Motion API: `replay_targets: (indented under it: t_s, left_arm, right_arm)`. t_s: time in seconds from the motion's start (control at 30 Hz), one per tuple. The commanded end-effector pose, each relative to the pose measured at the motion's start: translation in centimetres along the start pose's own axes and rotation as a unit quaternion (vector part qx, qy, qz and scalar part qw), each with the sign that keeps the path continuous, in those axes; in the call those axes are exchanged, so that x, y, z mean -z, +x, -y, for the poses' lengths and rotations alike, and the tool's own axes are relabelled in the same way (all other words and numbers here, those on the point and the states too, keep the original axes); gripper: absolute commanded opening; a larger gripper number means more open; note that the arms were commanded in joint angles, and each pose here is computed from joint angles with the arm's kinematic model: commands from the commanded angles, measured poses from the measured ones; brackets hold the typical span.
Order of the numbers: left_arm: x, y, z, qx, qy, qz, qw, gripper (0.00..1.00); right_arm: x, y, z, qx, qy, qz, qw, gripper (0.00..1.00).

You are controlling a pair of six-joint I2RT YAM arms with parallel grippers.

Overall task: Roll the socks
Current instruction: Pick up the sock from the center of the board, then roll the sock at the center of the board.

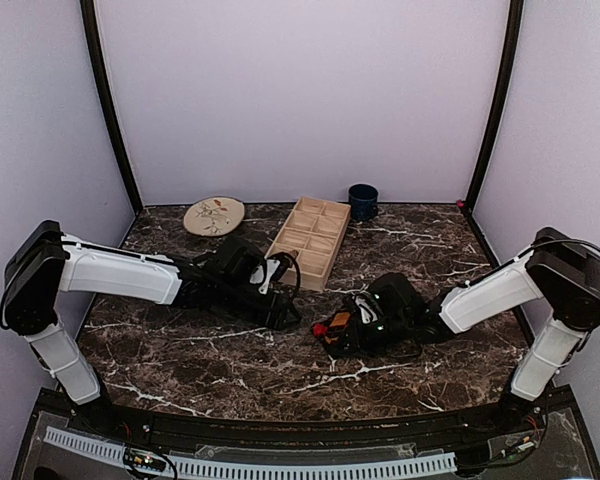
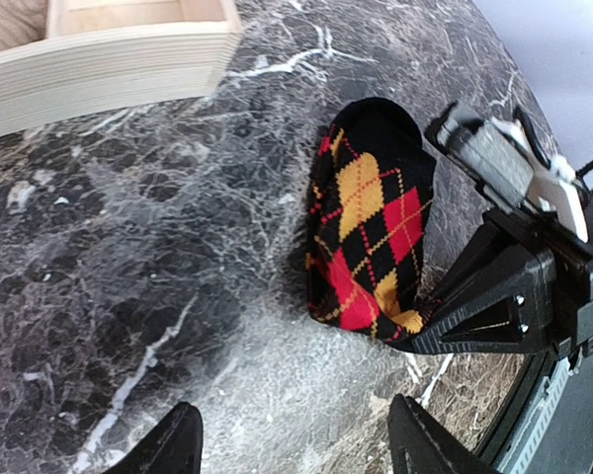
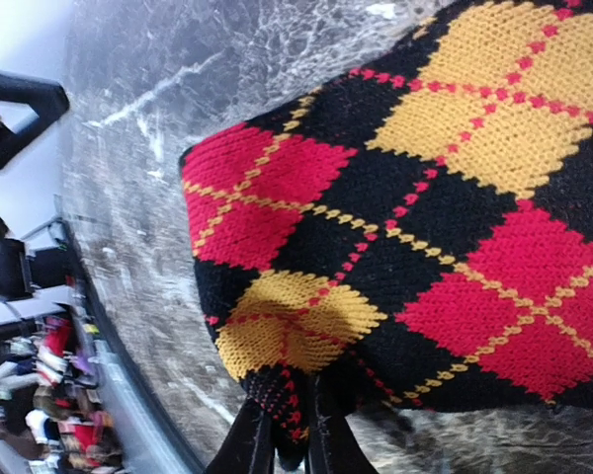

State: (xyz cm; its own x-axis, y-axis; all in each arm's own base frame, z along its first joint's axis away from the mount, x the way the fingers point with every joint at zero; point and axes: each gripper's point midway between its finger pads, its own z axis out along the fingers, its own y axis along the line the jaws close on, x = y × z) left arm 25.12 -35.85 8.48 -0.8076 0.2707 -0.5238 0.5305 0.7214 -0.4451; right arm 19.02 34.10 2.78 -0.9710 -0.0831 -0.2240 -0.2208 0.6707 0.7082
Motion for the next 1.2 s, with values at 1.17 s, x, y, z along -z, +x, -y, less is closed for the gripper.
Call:
replay_targets:
  t_s: [1.17]
  left_arm:
    - [-4.0,-0.3,4.7,-0.124,0.037,-0.038,0.991,0.67]
  right_arm:
    - [2.3,0.0,-1.4,-0.265,-0.252,-0.032,0.93,0.08]
